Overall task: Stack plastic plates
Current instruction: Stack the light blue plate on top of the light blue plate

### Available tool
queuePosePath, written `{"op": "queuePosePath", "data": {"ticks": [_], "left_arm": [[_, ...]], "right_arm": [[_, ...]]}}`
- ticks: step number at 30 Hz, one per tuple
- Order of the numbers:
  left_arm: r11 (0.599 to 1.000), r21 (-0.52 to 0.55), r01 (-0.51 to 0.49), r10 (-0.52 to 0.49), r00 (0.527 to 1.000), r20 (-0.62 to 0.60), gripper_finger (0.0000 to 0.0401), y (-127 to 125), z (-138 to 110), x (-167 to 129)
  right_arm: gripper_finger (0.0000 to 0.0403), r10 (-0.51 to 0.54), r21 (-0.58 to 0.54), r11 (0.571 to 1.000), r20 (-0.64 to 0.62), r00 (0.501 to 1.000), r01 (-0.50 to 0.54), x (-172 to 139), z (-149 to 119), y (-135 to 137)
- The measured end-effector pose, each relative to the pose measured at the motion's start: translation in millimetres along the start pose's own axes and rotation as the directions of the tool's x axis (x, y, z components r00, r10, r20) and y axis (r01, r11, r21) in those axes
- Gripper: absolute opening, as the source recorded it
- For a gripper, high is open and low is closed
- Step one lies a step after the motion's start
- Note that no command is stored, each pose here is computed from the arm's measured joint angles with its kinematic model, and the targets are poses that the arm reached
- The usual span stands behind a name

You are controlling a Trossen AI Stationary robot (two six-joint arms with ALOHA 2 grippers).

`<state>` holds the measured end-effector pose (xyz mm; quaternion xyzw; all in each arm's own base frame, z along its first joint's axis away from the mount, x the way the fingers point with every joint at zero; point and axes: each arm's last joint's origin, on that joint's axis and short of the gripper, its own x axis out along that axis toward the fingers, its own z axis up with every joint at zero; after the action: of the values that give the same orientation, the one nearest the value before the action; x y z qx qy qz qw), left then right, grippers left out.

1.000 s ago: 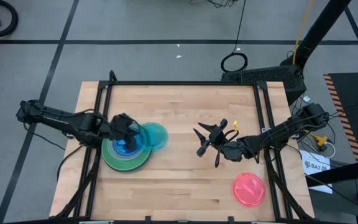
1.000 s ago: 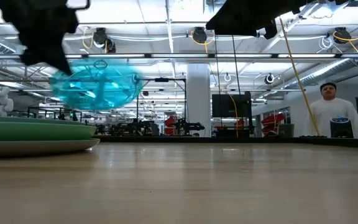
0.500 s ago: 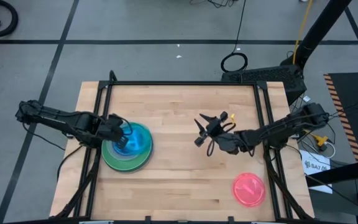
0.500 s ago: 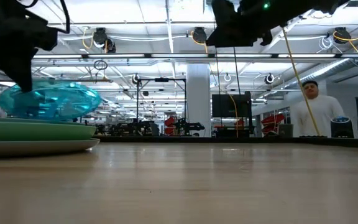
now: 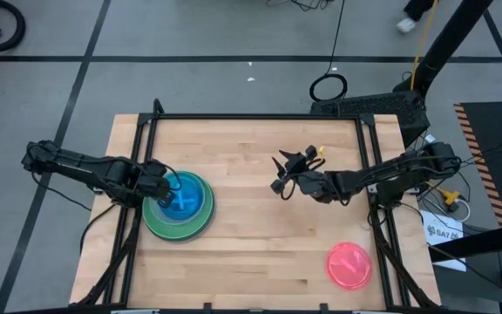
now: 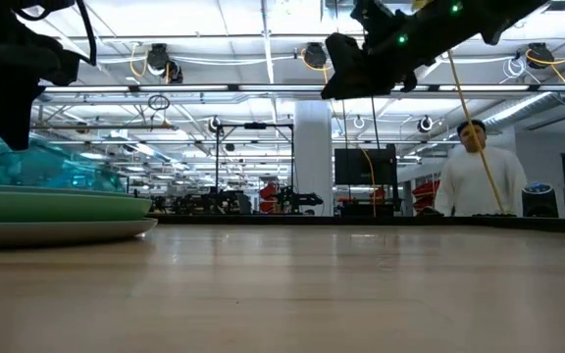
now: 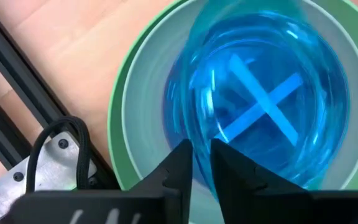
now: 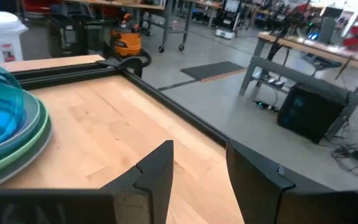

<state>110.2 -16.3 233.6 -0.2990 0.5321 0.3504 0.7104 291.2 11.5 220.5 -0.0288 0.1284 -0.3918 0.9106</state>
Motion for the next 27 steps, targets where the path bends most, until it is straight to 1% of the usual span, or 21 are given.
{"op": "queuePosePath", "data": {"ticks": [4, 9, 16, 21, 27], "left_arm": [[1.000, 0.006, 0.000, 0.000, 1.000, 0.000, 0.0081, 0.0, 0.0, 0.0], [1.000, 0.006, 0.007, -0.006, 1.000, -0.014, 0.0082, -0.2, -0.4, 0.0], [1.000, 0.006, 0.010, -0.010, 1.000, -0.022, 0.0083, -0.4, -0.6, 0.0], [1.000, 0.012, 0.012, -0.012, 1.000, -0.022, 0.0084, -0.5, -0.6, 0.0], [0.999, 0.011, 0.032, -0.031, 0.999, -0.042, 0.0084, -1.7, -0.9, 0.0]], "right_arm": [[0.0144, -0.006, 0.006, 1.000, -0.040, 0.999, 0.007, 3.8, -4.6, -3.8], [0.0144, -0.004, 0.004, 1.000, -0.075, 0.997, 0.005, 5.3, -8.7, -5.7], [0.0144, -0.022, 0.002, 1.000, -0.088, 0.996, 0.022, 8.9, -9.9, -9.5], [0.0144, 0.018, 0.013, 1.000, -0.120, 0.993, -0.017, 9.2, -13.0, -9.4], [0.0144, 0.019, 0.007, 1.000, -0.124, 0.992, -0.018, 9.1, -13.4, -9.5]]}}
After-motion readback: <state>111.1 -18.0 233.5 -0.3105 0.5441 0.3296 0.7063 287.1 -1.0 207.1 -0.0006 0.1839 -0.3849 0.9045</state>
